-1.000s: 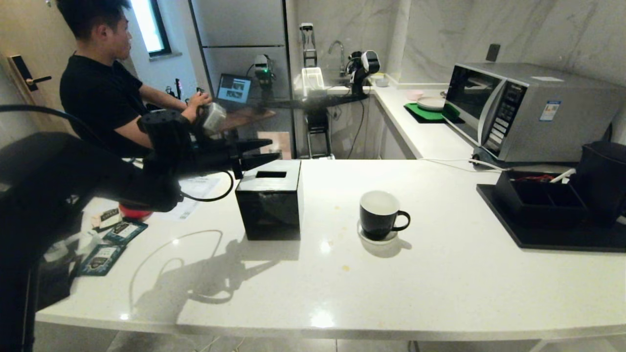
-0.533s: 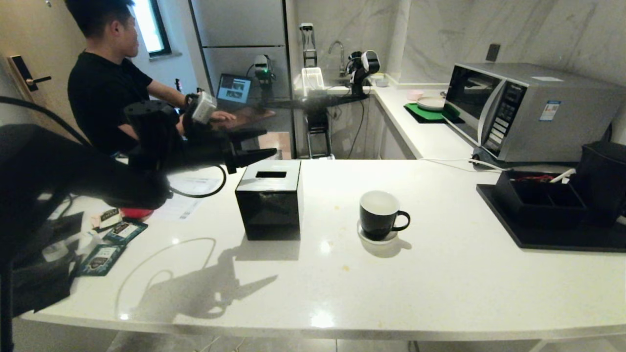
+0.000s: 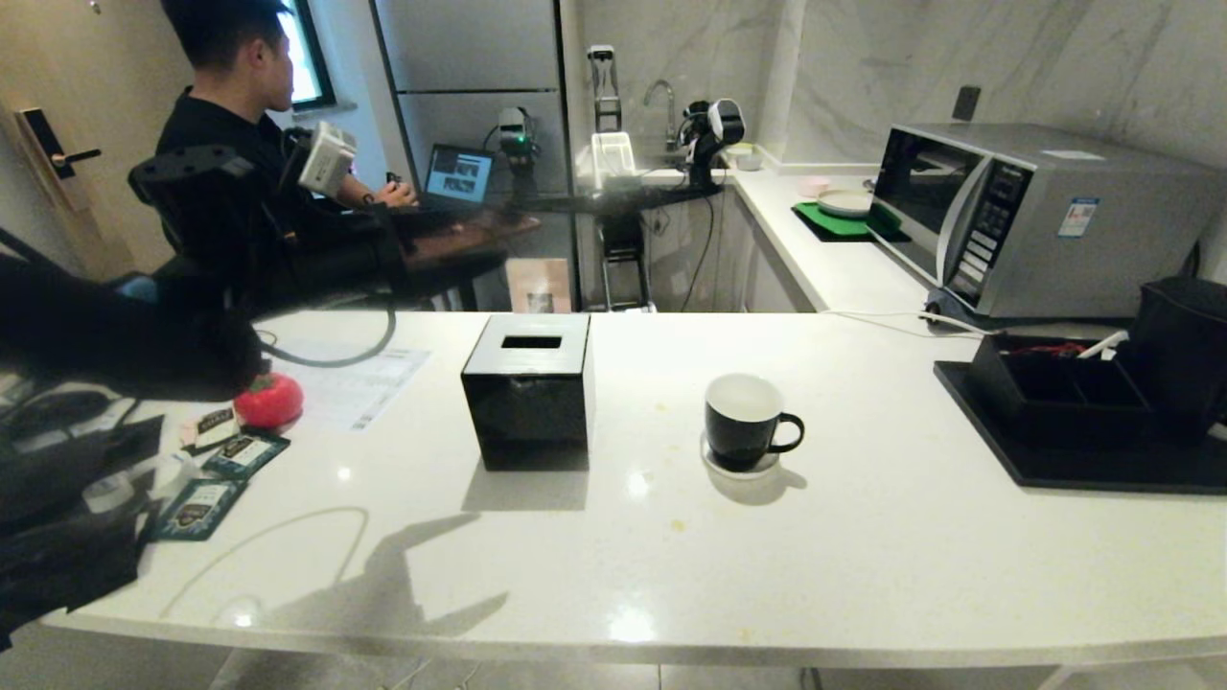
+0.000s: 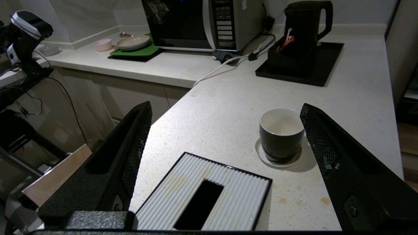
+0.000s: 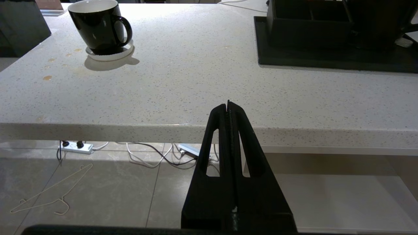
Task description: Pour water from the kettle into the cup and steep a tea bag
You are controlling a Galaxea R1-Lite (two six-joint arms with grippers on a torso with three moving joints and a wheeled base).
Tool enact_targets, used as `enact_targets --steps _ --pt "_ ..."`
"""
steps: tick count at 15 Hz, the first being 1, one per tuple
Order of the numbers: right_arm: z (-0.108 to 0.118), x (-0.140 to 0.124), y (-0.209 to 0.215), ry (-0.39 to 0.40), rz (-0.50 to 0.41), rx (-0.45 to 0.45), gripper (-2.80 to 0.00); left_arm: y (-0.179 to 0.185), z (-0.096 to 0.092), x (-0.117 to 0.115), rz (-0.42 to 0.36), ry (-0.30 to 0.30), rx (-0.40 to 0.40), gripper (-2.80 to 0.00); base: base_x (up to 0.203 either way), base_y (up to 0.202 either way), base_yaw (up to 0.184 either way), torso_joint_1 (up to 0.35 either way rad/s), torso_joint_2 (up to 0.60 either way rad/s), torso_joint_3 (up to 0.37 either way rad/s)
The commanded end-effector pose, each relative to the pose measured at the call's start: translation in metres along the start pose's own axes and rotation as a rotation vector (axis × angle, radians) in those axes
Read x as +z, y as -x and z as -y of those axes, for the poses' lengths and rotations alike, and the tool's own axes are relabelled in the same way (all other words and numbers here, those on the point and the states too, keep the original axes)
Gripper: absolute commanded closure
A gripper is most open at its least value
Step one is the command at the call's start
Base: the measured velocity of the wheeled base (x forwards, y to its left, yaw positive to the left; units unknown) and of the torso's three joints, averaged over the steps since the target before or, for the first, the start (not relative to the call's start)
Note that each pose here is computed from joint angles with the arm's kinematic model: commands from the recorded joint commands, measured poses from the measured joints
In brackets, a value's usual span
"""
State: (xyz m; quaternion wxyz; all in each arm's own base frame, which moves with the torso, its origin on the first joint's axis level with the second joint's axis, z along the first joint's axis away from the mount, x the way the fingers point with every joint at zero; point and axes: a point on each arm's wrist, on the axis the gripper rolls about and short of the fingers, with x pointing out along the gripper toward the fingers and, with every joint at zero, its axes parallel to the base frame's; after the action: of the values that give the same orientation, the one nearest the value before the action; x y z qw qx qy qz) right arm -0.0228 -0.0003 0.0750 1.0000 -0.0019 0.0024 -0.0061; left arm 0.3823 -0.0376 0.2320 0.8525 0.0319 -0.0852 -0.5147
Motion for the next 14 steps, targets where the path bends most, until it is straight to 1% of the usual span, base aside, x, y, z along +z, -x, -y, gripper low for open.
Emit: enact_targets --steps 1,2,3,5,6,7,9,11,12,14 --pt "0.000 0.000 0.000 0.001 0.000 0.000 0.00 0.008 0.010 0.016 0.015 -0.028 0.000 -2.80 0.000 0.000 0.000 0.000 0.00 0.000" --pt "0.000 0.000 0.000 0.001 0.000 0.000 0.00 0.013 0.013 0.018 0.013 -0.029 0.010 -2.80 0.000 0.000 0.000 0.000 0.00 0.000" --pt "0.000 0.000 0.000 0.001 0.000 0.000 0.00 0.019 0.017 0.021 0.010 -0.026 0.017 0.00 0.000 0.000 0.000 0.000 0.00 0.000" --pt "0.000 0.000 0.000 0.001 0.000 0.001 0.00 0.030 0.028 0.025 0.003 -0.018 0.051 0.00 0.000 0.000 0.000 0.000 0.00 0.000" --pt "0.000 0.000 0.000 0.001 0.000 0.000 0.00 0.035 0.034 0.024 -0.001 -0.010 0.089 0.00 0.000 0.000 0.000 0.000 0.00 0.000" --pt "0.000 0.000 0.000 0.001 0.000 0.000 0.00 0.039 0.038 0.025 0.008 -0.019 0.158 0.00 0.000 0.000 0.000 0.000 0.00 0.000" --pt "0.000 0.000 0.000 0.001 0.000 0.000 0.00 0.046 0.046 0.024 0.044 -0.057 0.282 0.00 0.000 0.000 0.000 0.000 0.00 0.000" --pt "0.000 0.000 0.000 0.001 0.000 0.000 0.00 0.059 0.063 0.022 0.053 -0.062 0.351 0.00 0.000 0.000 0.000 0.000 0.00 0.000" --pt "0.000 0.000 0.000 0.001 0.000 0.000 0.00 0.068 0.072 0.025 0.054 -0.075 0.380 0.00 0.000 0.000 0.000 0.000 0.00 0.000" --pt "0.000 0.000 0.000 0.001 0.000 0.000 0.00 0.081 0.087 0.028 0.040 -0.132 0.456 0.00 0.000 0.000 0.000 0.000 0.00 0.000"
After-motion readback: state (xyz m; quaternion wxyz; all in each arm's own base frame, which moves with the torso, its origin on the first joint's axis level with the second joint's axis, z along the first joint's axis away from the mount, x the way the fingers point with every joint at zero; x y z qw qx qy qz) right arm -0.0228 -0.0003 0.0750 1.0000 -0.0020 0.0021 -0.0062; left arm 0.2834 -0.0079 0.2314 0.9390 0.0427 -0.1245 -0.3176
